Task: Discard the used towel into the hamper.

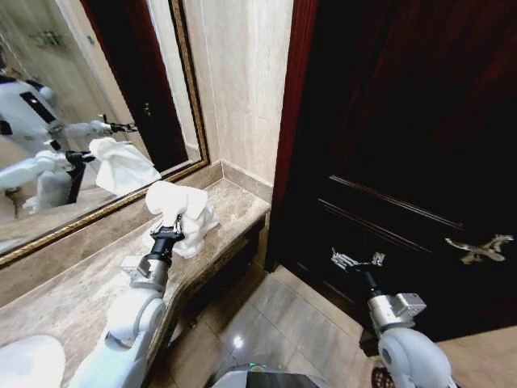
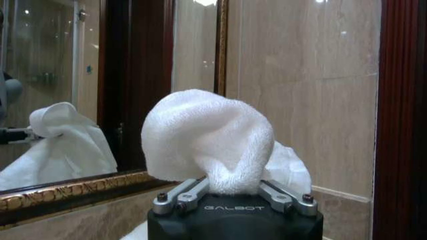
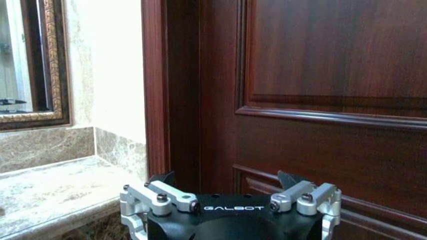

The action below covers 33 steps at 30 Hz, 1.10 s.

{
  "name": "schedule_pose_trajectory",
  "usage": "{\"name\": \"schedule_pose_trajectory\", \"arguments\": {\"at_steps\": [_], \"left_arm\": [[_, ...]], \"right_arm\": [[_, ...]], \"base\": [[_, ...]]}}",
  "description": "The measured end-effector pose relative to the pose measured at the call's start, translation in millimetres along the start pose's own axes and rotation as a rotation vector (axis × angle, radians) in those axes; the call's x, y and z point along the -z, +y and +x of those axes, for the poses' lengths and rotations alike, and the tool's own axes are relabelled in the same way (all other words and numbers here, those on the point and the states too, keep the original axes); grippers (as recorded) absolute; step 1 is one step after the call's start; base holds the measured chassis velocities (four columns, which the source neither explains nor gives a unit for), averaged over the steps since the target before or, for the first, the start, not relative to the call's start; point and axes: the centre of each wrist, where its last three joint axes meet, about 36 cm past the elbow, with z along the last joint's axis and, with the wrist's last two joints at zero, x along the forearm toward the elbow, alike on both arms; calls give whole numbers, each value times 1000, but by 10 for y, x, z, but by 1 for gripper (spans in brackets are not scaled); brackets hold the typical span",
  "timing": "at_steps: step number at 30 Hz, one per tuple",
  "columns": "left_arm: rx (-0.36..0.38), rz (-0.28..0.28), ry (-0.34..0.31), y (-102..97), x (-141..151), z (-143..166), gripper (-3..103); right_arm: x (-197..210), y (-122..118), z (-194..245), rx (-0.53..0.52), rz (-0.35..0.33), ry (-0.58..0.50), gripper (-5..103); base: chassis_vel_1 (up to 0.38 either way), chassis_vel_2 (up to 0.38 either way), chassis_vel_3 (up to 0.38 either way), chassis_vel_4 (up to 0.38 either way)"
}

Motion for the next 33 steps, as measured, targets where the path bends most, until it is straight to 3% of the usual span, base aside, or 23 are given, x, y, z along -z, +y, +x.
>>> {"name": "schedule_pose_trajectory", "arguments": {"at_steps": [33], "left_arm": [[10, -14, -3, -28, 14, 109, 7]], "right_arm": [[-59, -25, 60, 14, 6, 17, 100]], "base": [[69, -73, -68, 71]]}}
